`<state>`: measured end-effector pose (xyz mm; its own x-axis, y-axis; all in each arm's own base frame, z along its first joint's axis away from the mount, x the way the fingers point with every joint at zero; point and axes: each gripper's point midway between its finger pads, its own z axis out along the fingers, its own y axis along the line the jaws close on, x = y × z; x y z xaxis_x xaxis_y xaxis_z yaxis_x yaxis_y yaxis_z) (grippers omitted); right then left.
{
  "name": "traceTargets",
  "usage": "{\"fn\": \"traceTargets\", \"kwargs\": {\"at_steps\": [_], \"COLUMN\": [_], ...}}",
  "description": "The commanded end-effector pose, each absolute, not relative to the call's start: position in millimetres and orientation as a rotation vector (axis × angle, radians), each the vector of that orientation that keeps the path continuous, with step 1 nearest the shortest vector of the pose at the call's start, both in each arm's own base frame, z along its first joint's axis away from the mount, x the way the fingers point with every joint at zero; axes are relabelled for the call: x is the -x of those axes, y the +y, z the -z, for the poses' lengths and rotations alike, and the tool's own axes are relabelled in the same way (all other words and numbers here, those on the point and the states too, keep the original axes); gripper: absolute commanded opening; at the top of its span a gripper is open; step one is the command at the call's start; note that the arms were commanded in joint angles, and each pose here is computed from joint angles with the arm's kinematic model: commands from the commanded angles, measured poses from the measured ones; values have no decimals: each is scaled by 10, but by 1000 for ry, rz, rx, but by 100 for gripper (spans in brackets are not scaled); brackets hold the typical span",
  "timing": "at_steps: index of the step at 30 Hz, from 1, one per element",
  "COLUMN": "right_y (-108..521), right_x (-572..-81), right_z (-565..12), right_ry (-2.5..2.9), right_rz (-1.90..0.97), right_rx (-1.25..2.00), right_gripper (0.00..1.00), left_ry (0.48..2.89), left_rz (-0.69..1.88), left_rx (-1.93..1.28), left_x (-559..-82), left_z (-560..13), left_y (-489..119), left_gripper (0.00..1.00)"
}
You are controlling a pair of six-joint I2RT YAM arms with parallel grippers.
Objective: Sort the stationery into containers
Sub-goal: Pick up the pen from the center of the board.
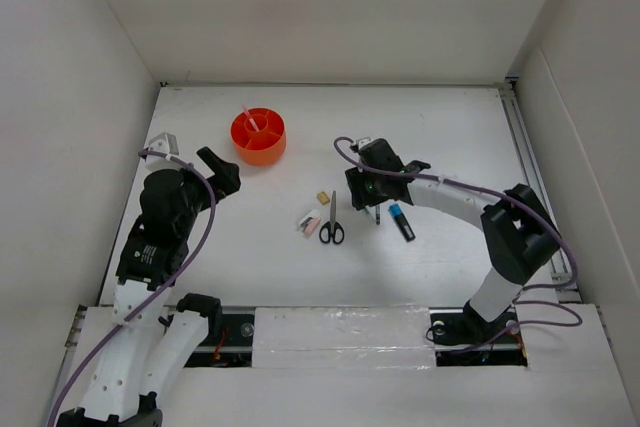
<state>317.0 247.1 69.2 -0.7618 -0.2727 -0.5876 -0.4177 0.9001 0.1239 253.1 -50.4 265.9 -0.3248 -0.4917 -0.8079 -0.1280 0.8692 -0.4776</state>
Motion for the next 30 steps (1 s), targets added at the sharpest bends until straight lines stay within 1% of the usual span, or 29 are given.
{"fn": "traceTargets", "kwargs": {"at_steps": [1,6,11,15,17,18,20,21,23,24,26,27,29,30], "right_y": [2532,2492,2471,2439,2405,2366,2324,2315,2301,2310,2355,2435,2536,2583], "right_x": [-3264,-3274,-3240,-3191,-3172,-3171,-3144,-3152,-3134,-3140,-3110,-3148,-3135,-3159], "right_z": [-709,-544,-438,-247,-197,-189,-122,-122,-134,-168,-239,-458,-693,-975], "right_ry": [2472,2518,2554,2609,2626,2634,2649,2649,2648,2642,2622,2563,2502,2429], "right_rz": [-311,-283,-269,-243,-220,-193,-171,-162,-163,-171,-226,-292,-392,-447], "right_rx": [499,498,493,493,494,475,475,460,460,446,450,446,454,435], "right_gripper": [56,56,49,48,41,34,26,17,4,0,0,0,0,0], "left_ry": [1868,1859,1861,1852,1855,1855,1855,1855,1846,1846,1849,1854,1887,1901], "left_rz": [395,398,406,409,418,418,418,418,421,421,429,442,496,540], "left_rx": [451,450,444,442,437,436,436,436,435,435,429,408,355,338], "left_x": [-2540,-2526,-2523,-2509,-2505,-2505,-2505,-2505,-2515,-2515,-2512,-2529,-2543,-2551], "left_z": [-2698,-2720,-2720,-2741,-2741,-2741,-2741,-2741,-2762,-2762,-2762,-2763,-2730,-2722], "left_y": [-499,-496,-512,-509,-525,-525,-525,-525,-527,-527,-543,-579,-705,-784], "left_gripper": [100,100,100,100,100,100,100,100,100,100,100,100,100,100]}}
